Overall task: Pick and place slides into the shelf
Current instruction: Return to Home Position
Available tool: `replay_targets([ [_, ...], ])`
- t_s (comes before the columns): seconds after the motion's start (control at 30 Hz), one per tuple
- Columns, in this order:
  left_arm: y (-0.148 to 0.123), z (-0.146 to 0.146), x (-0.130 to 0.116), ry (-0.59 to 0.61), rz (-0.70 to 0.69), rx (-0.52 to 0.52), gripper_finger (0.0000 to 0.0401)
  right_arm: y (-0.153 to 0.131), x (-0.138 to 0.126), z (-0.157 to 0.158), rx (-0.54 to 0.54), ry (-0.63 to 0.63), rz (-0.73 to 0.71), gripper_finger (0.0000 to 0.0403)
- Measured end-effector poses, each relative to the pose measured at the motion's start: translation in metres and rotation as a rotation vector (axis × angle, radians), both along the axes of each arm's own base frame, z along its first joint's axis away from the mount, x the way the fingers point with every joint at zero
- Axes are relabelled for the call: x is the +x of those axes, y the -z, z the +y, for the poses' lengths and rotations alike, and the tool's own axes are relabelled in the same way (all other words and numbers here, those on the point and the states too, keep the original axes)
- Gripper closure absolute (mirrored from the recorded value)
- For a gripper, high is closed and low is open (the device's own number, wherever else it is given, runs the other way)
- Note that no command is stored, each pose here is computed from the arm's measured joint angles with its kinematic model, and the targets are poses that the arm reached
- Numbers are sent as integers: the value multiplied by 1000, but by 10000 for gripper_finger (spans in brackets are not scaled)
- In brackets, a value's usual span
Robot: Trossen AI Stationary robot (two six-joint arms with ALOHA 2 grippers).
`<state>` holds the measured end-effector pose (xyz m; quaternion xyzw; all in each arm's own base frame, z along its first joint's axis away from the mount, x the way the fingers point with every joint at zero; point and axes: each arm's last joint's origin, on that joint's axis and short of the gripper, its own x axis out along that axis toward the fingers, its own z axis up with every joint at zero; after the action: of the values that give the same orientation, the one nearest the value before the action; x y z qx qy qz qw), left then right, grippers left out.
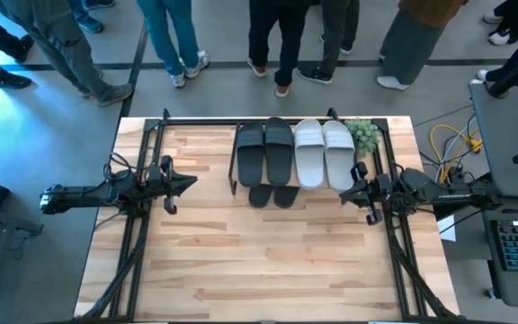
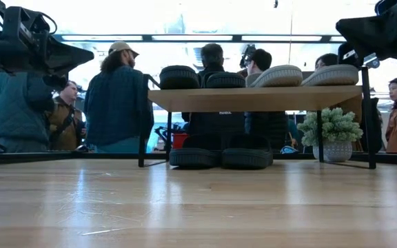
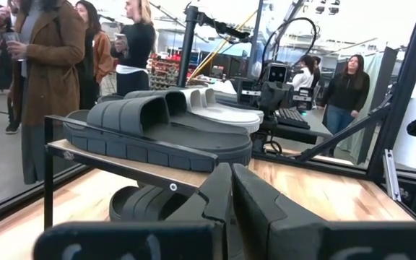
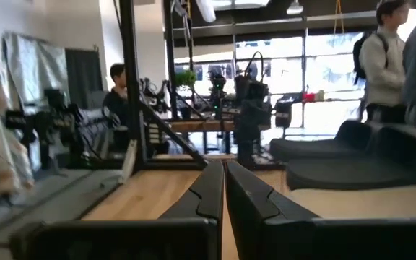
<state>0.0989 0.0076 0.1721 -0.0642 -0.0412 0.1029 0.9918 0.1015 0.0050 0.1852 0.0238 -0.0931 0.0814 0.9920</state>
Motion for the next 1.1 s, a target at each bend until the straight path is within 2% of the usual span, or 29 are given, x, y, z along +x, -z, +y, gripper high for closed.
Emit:
replay_targets([
  [0.17,0,0,0,0,0,0,401,-3,-1,0,112,-24,0,394],
  [0.4,0,0,0,0,0,0,401,-2,0,0,69,-19,3,394],
  [1.1,0,0,0,0,-1,0,401,-2,0,0,66,-19,0,394],
])
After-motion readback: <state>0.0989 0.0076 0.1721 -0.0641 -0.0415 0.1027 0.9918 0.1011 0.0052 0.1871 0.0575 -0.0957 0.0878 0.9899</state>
